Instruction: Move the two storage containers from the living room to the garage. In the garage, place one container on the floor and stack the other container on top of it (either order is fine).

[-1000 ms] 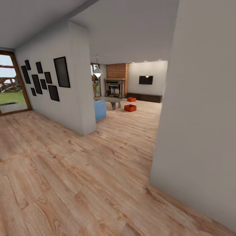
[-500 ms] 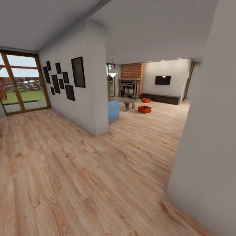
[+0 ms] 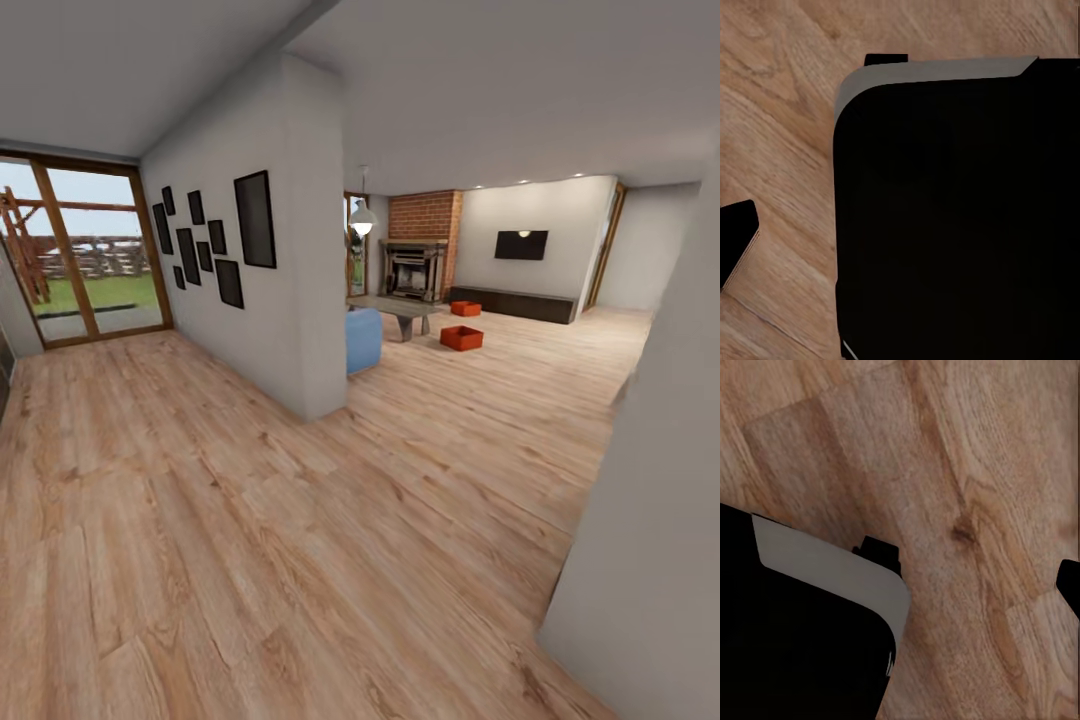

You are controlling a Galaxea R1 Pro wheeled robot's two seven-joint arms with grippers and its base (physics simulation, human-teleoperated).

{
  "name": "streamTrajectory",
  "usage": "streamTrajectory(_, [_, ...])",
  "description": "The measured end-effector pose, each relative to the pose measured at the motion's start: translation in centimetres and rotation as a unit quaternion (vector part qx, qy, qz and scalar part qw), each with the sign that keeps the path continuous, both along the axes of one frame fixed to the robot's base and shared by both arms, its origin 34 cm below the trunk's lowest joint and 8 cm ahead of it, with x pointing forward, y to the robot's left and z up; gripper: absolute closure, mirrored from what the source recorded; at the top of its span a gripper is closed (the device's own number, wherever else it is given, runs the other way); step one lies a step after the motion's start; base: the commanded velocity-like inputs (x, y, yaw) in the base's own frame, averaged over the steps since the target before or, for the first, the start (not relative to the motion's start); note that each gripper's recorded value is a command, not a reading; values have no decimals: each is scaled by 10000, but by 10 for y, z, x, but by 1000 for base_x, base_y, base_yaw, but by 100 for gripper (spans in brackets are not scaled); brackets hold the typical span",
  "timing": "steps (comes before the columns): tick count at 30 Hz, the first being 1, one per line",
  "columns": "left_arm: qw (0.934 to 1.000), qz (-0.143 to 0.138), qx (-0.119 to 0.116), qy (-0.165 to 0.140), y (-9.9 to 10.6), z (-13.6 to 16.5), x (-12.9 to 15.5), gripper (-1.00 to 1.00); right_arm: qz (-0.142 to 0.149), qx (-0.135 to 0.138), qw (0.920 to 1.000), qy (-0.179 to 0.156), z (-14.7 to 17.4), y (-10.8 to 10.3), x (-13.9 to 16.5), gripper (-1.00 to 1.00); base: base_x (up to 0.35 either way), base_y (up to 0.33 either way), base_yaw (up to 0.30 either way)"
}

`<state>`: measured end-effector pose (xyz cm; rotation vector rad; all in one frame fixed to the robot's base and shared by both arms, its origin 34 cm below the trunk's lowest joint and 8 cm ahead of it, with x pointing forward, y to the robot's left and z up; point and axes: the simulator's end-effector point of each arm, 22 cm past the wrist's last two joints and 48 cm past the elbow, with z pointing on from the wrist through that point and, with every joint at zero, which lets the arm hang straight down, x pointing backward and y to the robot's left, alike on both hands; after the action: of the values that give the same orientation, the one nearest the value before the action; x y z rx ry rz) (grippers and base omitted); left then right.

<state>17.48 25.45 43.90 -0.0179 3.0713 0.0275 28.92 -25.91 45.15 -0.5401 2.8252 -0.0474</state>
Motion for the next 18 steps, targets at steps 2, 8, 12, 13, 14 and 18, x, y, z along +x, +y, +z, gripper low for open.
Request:
streamTrajectory(2, [10000,1,0,0,0,0,0,-100,0,0,10000,0,0,0,0,-100,322,0,1])
streamTrajectory(8, [10000,1,0,0,0,0,0,-100,0,0,10000,-1,0,0,0,-100,323,0,0])
streamTrajectory(12, [10000,2,0,0,0,0,0,-100,0,0,10000,0,0,0,0,-100,322,0,0])
streamTrajectory(13, [10000,5,0,0,0,0,0,-100,0,0,10000,0,0,0,0,-100,323,0,0])
streamTrajectory(14, [10000,3,0,0,0,0,0,-100,0,0,10000,0,0,0,0,-100,323,0,0])
streamTrajectory(18, [10000,-1,0,0,0,0,0,-100,0,0,10000,0,0,0,0,-100,323,0,0])
